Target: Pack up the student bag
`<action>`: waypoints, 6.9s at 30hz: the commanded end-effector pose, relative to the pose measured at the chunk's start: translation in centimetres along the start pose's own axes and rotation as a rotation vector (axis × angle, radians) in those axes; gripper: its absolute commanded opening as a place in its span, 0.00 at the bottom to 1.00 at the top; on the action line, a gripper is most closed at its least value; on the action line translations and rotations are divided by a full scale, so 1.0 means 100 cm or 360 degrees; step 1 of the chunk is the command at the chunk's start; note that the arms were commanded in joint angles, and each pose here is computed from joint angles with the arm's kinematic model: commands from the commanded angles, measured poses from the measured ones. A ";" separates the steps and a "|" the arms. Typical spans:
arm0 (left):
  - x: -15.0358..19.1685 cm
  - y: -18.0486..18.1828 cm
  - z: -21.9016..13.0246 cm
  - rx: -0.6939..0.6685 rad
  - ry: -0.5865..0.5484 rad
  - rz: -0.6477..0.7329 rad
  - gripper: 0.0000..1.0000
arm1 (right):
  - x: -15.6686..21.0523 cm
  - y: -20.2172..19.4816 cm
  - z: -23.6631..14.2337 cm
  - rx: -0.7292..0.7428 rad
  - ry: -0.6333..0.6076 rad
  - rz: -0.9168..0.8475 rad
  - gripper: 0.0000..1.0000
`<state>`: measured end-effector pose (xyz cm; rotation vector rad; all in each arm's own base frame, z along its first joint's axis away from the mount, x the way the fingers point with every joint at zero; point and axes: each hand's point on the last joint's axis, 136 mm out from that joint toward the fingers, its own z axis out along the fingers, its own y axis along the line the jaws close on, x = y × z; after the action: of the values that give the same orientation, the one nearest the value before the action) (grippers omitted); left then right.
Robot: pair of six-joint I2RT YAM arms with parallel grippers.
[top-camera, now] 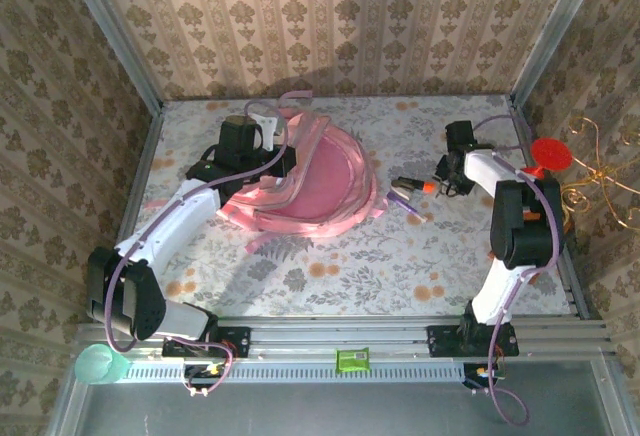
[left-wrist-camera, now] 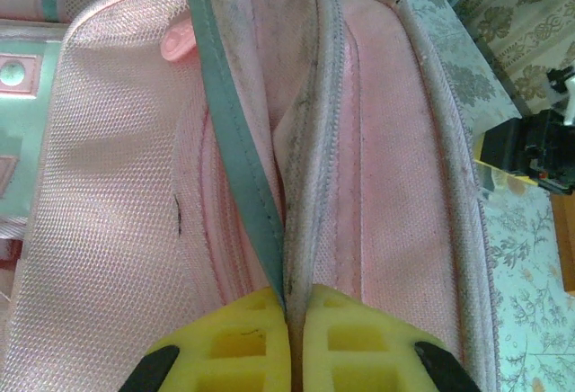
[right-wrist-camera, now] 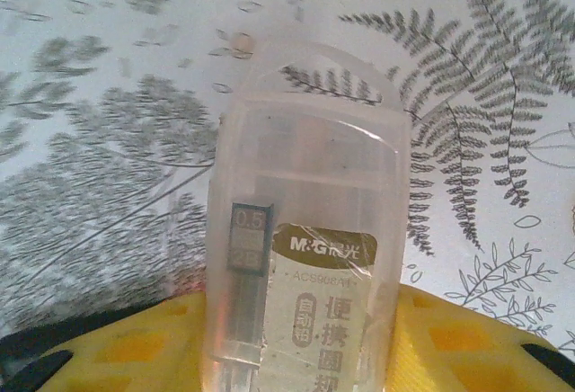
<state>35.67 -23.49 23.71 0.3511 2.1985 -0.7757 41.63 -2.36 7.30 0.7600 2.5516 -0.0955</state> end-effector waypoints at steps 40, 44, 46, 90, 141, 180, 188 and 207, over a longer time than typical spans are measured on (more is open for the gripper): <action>-0.017 -0.011 -0.020 0.0074 -0.0083 -0.0043 0.00 | 0.167 0.345 -0.121 -0.1374 0.0305 -0.0250 0.31; -0.025 -0.015 -0.025 0.0100 -0.0132 -0.0074 0.00 | 0.164 0.344 -0.108 -0.1314 0.0284 -0.0161 0.34; -0.035 -0.021 -0.028 0.0144 -0.0162 -0.0098 0.00 | 0.161 0.341 -0.103 -0.1285 0.0255 -0.0120 0.36; 0.060 0.010 0.050 -0.0043 0.0187 -0.0154 0.18 | 0.123 0.170 -0.114 -0.0918 -0.0002 -0.0500 0.83; 0.135 0.177 -0.008 -0.0492 0.0065 -0.1061 0.46 | 0.161 0.225 -0.080 -0.0831 -0.0154 -0.0872 0.53; 0.127 0.116 -0.015 -0.0282 -0.0048 -0.1043 0.00 | 0.328 0.344 -0.169 -0.1469 0.0161 -0.0921 0.44; 0.128 0.116 -0.017 -0.0286 -0.0050 -0.1022 0.00 | 0.306 0.374 -0.155 -0.1632 0.0194 -0.0735 0.31; 0.133 0.121 -0.013 -0.0315 -0.0025 -0.0984 0.00 | 0.262 0.335 -0.184 -0.1780 -0.0021 -0.0594 0.26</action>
<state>32.19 -12.70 9.81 -0.5322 2.3349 -0.8648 31.77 43.00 11.23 -0.1891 2.2775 1.0583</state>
